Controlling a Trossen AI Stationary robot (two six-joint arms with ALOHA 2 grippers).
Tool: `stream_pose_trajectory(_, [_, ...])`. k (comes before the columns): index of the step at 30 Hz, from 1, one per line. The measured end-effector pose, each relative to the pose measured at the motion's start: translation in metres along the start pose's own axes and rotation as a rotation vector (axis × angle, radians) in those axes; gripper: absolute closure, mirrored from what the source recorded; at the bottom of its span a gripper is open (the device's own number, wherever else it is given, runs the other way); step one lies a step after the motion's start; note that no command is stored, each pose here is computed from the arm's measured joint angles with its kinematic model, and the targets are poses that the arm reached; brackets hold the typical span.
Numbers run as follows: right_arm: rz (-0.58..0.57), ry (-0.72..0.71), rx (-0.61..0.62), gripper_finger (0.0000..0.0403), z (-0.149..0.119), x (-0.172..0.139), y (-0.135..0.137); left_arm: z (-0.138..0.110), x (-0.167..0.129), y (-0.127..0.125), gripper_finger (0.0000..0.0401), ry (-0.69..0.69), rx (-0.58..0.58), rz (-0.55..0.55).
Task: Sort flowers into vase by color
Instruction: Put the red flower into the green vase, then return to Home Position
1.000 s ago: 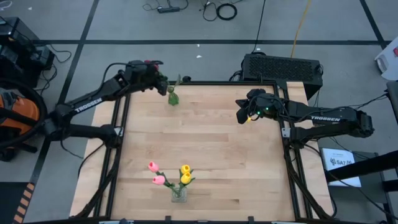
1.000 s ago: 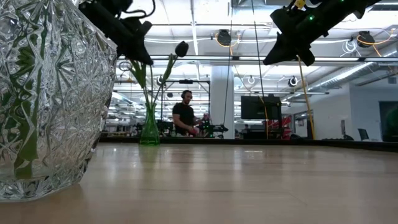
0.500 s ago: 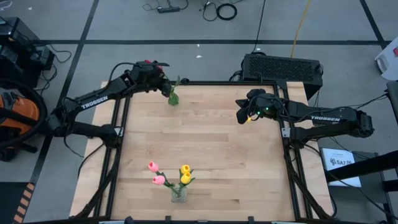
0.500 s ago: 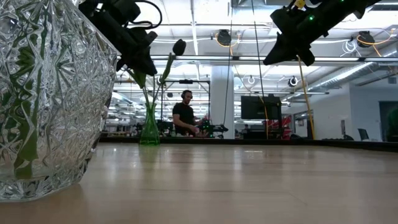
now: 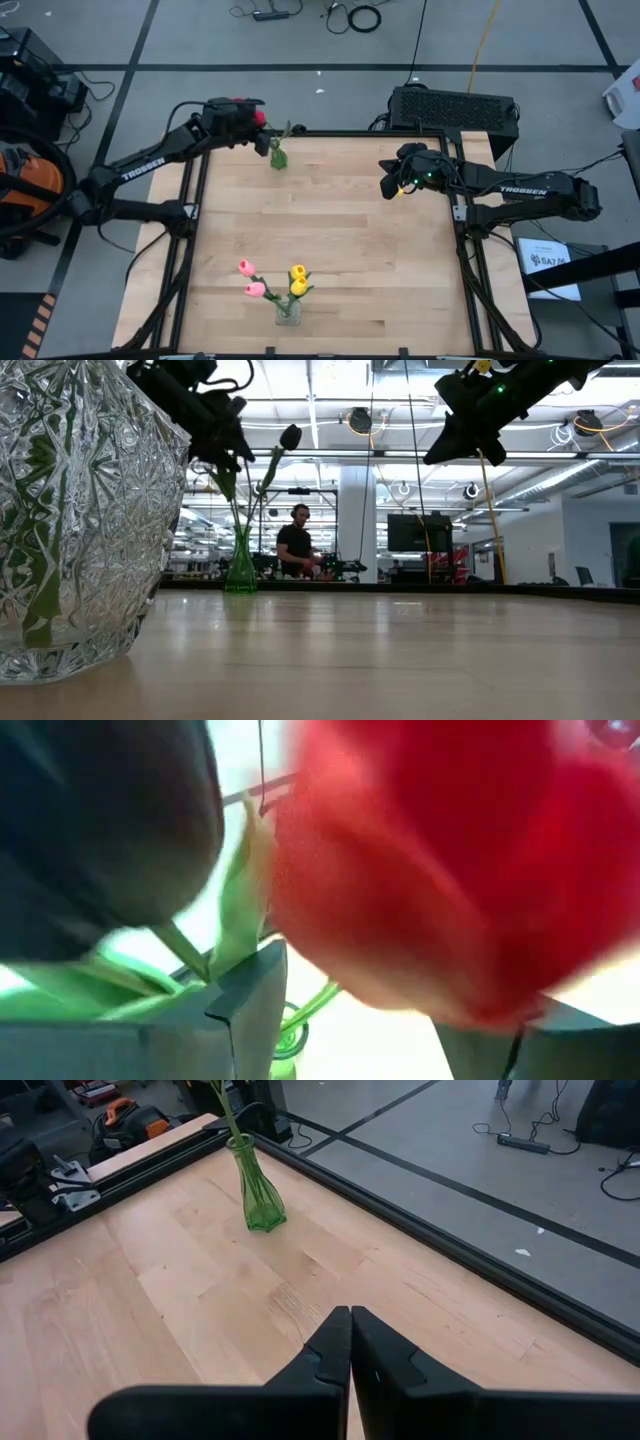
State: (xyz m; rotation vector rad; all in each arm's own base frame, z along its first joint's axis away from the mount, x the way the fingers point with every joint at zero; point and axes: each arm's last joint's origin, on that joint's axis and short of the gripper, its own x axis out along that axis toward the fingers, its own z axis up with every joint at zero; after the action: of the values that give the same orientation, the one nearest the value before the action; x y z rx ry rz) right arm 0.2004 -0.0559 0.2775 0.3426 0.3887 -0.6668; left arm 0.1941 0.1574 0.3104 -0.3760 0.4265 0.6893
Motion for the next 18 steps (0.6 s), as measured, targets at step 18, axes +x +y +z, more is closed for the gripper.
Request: stream_pose_trajectory(18, [0.003,-0.009,0.008,0.0399,0.001,0.0,0.0,-0.01,-0.089,-0.018,0.0166,-0.059,0.013,-0.107])
